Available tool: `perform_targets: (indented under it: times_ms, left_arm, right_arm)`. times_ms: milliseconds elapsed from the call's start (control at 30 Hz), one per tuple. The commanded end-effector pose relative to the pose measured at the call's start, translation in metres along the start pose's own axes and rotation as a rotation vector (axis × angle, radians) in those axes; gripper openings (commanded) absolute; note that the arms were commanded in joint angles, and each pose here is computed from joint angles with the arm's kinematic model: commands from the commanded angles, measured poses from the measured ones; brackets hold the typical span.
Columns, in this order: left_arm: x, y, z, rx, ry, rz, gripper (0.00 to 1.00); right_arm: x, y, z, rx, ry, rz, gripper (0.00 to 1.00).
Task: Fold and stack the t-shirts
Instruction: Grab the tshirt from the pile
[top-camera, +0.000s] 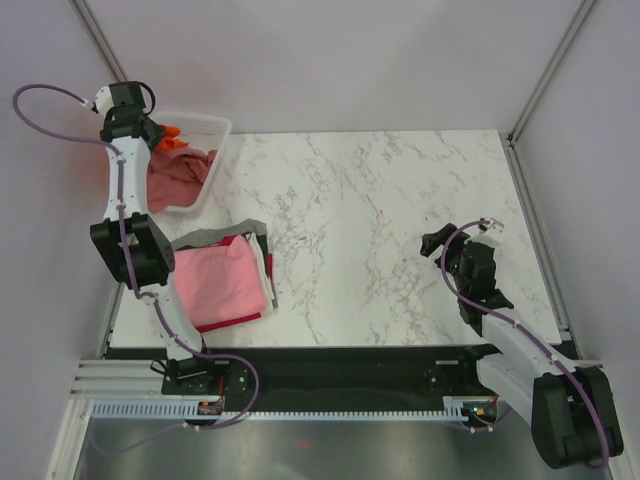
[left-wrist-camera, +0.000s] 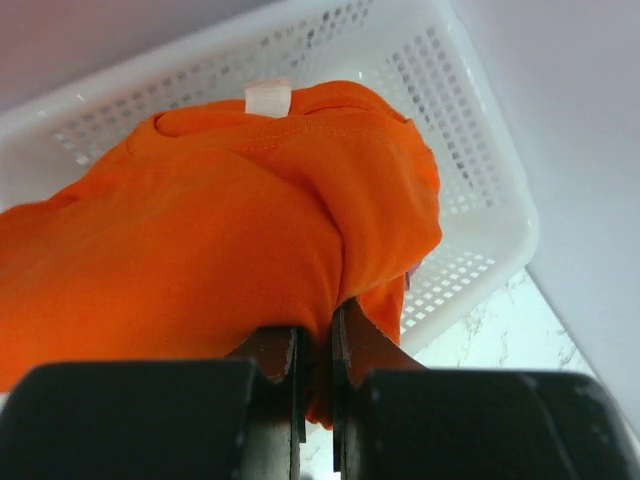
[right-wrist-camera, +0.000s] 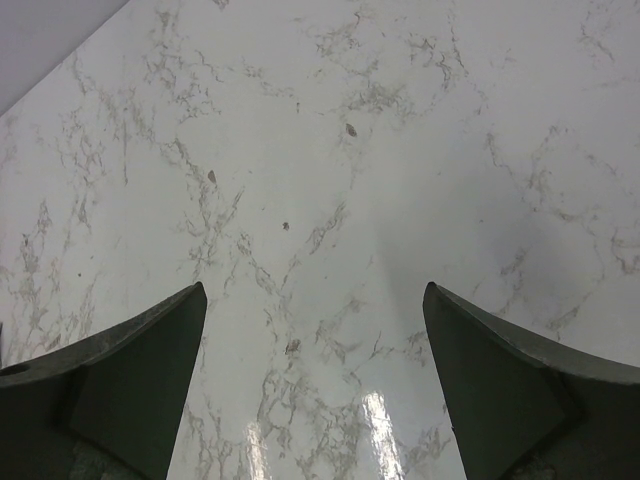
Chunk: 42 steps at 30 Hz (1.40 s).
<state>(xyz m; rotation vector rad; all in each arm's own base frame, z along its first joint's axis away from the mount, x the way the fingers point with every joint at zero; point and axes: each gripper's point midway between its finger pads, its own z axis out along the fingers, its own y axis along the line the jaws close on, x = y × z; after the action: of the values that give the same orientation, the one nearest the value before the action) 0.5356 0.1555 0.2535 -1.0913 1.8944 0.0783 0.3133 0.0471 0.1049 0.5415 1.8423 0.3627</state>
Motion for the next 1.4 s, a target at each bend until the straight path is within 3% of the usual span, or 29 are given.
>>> perform_targets:
  times_ms: [0, 133, 233, 267, 300, 433, 500, 600, 633, 733, 833, 867, 900, 933, 967, 1033, 1067, 1200, 1367]
  left_arm:
    - [0.043, -0.014, 0.006, 0.045, 0.092, -0.022, 0.02]
    - [0.092, -0.001, 0.023, 0.037, 0.225, -0.013, 0.02]
    - [0.107, -0.004, 0.025, 0.066, 0.282, -0.012, 0.02]
    - [0.106, -0.006, 0.023, 0.076, 0.285, -0.014, 0.05]
    - [0.106, -0.010, 0.022, 0.095, 0.292, -0.010, 0.14]
    - [0.099, -0.013, 0.017, 0.108, 0.274, 0.005, 0.19]
    - [0.101, -0.014, 0.018, 0.119, 0.288, 0.001, 0.33]
    - [0.108, -0.016, 0.020, 0.131, 0.316, 0.004, 0.43]
    - [0.108, -0.016, 0.020, 0.131, 0.319, 0.000, 0.42]
    - [0.107, -0.016, 0.021, 0.128, 0.315, 0.000, 0.02]
    - [0.100, -0.016, 0.018, 0.126, 0.292, 0.010, 0.07]
    - [0.096, -0.021, 0.016, 0.142, 0.285, 0.015, 0.16]
    - [0.093, -0.023, 0.014, 0.153, 0.283, 0.020, 0.38]
    - [0.090, -0.025, 0.012, 0.161, 0.277, 0.023, 0.39]
    - [0.088, -0.026, 0.010, 0.161, 0.272, 0.027, 0.39]
    - [0.082, -0.023, 0.007, 0.147, 0.255, 0.017, 0.18]
    - [0.080, -0.020, 0.007, 0.133, 0.247, 0.016, 0.02]
    - [0.059, -0.023, -0.010, 0.137, 0.184, 0.005, 0.02]
    - [0.003, -0.041, -0.053, 0.213, 0.054, -0.039, 0.02]
  right_arm:
    - [-0.007, 0.007, 0.002, -0.026, -0.027, 0.013, 0.98]
    - [-0.005, 0.008, 0.003, -0.029, -0.016, 0.014, 0.98]
    - [-0.005, 0.008, 0.002, -0.033, -0.016, 0.015, 0.98]
    - [-0.006, 0.009, 0.001, -0.035, -0.019, 0.012, 0.98]
    - [-0.008, 0.008, 0.001, -0.033, -0.024, 0.011, 0.98]
    - [-0.010, 0.008, -0.001, -0.031, -0.037, 0.010, 0.98]
    - [-0.012, 0.008, -0.002, -0.032, -0.041, 0.009, 0.98]
    - [-0.012, 0.008, -0.002, -0.033, -0.045, 0.010, 0.98]
    - [-0.012, 0.007, -0.002, -0.030, -0.043, 0.008, 0.98]
    - [-0.012, 0.007, -0.002, -0.030, -0.043, 0.008, 0.98]
    - [-0.012, 0.009, -0.002, -0.035, -0.040, 0.009, 0.98]
    - [-0.011, 0.009, -0.002, -0.036, -0.037, 0.008, 0.98]
    - [-0.011, 0.009, -0.002, -0.036, -0.036, 0.010, 0.98]
    - [-0.011, 0.009, -0.002, -0.035, -0.035, 0.010, 0.98]
    - [-0.012, 0.009, -0.002, -0.035, -0.037, 0.011, 0.98]
    - [-0.012, 0.010, -0.002, -0.038, -0.037, 0.011, 0.98]
    - [-0.011, 0.010, -0.002, -0.039, -0.035, 0.007, 0.98]
    - [-0.011, 0.009, -0.002, -0.040, -0.036, 0.008, 0.98]
    - [-0.009, 0.007, -0.001, -0.031, -0.029, 0.003, 0.98]
